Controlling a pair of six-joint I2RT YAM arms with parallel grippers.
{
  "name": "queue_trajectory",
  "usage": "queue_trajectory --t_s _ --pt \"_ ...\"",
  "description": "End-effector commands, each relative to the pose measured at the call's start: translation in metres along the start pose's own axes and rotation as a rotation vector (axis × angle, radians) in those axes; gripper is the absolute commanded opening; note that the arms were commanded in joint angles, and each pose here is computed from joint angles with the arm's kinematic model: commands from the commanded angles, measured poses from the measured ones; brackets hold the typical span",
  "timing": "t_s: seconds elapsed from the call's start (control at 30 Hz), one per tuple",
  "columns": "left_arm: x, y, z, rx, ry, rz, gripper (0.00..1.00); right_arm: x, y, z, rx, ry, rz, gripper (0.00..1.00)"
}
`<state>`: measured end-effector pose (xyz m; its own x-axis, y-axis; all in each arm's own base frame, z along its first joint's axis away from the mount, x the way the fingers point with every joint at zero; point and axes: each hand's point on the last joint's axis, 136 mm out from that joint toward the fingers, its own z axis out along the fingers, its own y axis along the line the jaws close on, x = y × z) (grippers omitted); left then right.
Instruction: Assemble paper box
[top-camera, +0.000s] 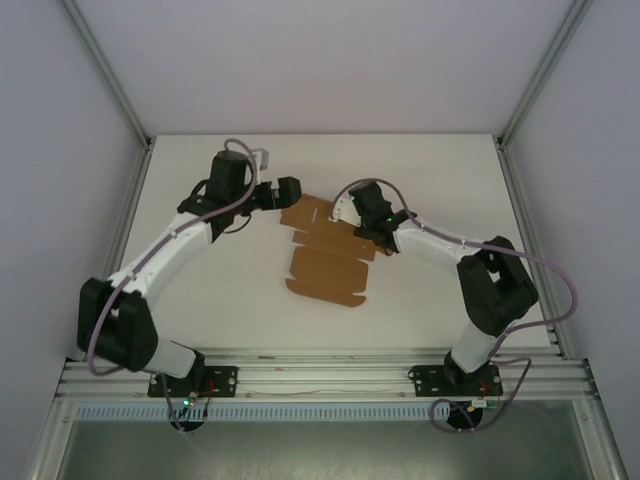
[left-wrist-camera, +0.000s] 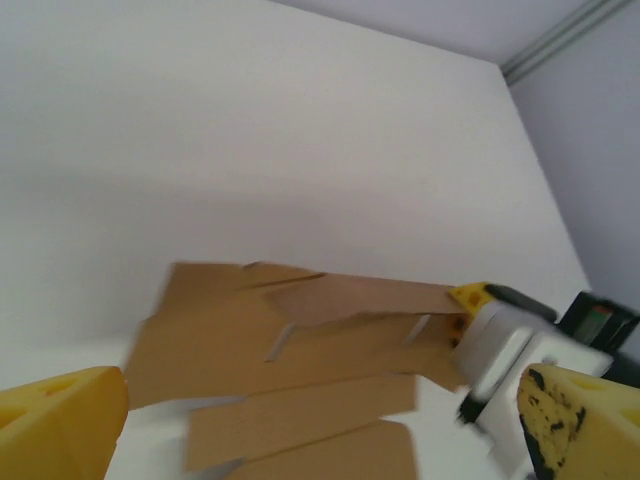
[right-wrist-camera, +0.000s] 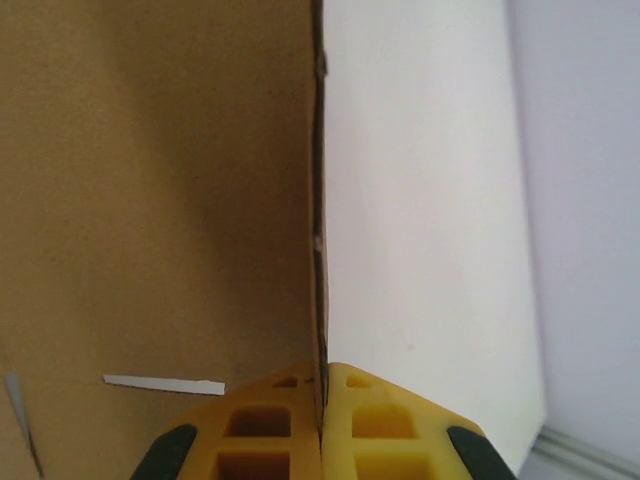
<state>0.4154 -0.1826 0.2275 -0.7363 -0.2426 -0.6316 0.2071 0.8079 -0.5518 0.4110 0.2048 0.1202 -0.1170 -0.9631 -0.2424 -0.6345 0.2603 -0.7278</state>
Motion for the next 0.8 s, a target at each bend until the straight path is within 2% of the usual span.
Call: queue_trajectory --t_s 0.0,0.13,0.23,0.6,0.67,0.77 --pt "-0.005 -0.028 0.016 0.149 0.079 -0.044 0.93 -0.012 -0.017 -0.001 0.124 -0.022 -0.03 0.0" --pt "-0.001 -0.03 0.038 0.195 0.144 -0.084 0.73 -0.011 -0.014 -0.002 0.103 -0.008 -0.028 0.0" --pt "0.005 -0.022 0.05 0.169 0.181 -0.098 0.65 -0.013 -0.016 -0.004 0.111 -0.024 -0.017 0.0" --pt "0.026 -0.021 0.065 0.236 0.243 -0.147 0.57 -0.018 -0.022 -0.001 0.125 -0.024 0.012 0.0" --pt "0.028 -0.022 0.068 0.258 0.25 -0.156 0.5 -0.018 -0.021 -0.002 0.126 -0.03 0.013 0.0" --pt "0.029 -0.024 0.072 0.281 0.249 -0.161 0.48 -0.02 -0.022 -0.003 0.133 -0.04 0.023 0.0"
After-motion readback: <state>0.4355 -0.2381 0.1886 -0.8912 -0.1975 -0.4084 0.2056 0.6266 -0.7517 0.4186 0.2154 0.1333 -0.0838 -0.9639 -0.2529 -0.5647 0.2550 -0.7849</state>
